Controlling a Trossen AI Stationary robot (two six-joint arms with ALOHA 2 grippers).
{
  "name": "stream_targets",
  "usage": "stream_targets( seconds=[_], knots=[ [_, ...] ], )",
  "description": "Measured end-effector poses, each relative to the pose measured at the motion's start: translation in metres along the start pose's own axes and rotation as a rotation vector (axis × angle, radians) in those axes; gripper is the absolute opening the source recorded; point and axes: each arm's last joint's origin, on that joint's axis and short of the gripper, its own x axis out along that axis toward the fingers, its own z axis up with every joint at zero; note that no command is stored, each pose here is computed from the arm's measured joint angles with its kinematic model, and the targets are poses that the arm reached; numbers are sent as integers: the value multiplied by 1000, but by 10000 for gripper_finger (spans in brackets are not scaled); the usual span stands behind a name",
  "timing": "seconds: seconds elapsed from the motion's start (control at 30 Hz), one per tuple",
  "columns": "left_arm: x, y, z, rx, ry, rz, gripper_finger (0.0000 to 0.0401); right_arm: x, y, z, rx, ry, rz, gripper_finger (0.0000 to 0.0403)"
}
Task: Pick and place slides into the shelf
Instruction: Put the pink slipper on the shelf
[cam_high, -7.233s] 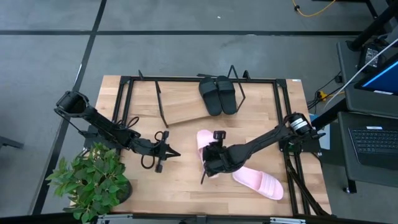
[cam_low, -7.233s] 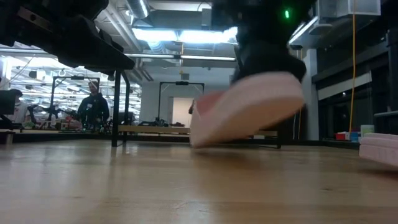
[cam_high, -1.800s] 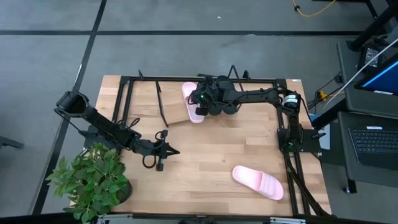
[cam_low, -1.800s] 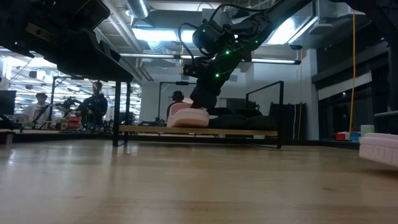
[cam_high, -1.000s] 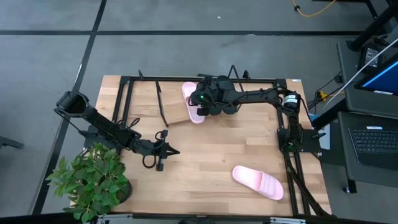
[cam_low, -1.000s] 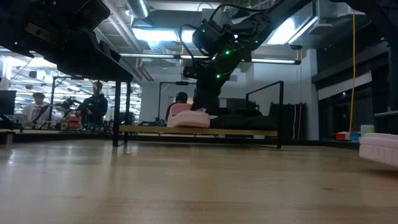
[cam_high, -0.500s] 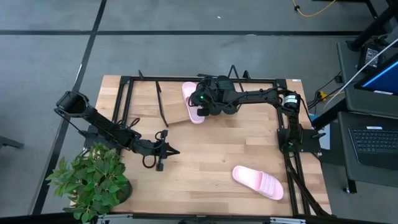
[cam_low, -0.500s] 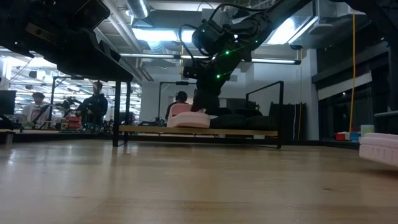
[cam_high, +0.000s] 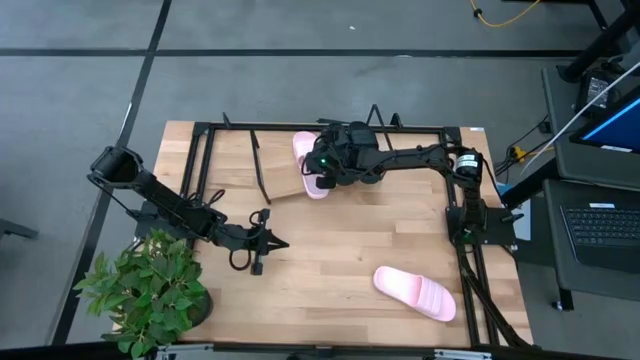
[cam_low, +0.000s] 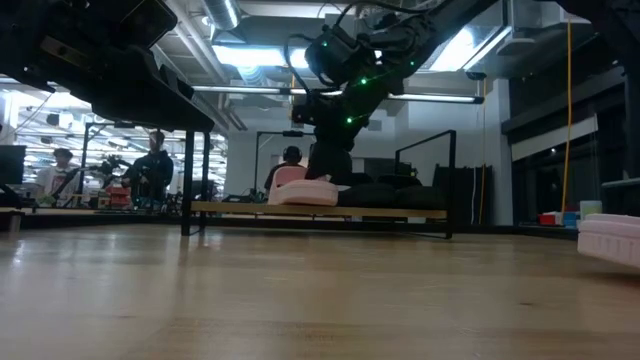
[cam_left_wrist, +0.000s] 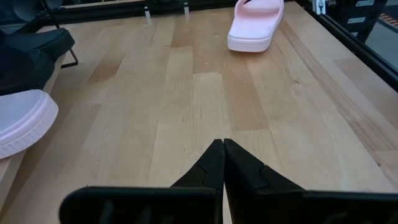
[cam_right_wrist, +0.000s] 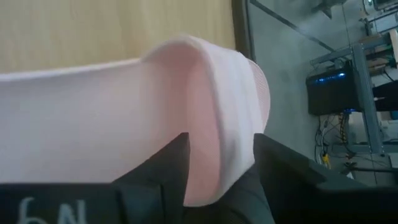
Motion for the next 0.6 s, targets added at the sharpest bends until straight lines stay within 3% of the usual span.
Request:
stream_targets(
  seconds=[0.27,0.47,0.6],
  knots=[
    [0,0,0,-2,-4,-1,0,-24,-11,32,-3,-34,-78,178],
    [0,0,0,-2,-5,-1,0,-47,-16,53,-22,-22,-44,178],
    [0,0,0,-2,-5,-1,0,-61,-19,65,36,-29,-28,178]
  ],
)
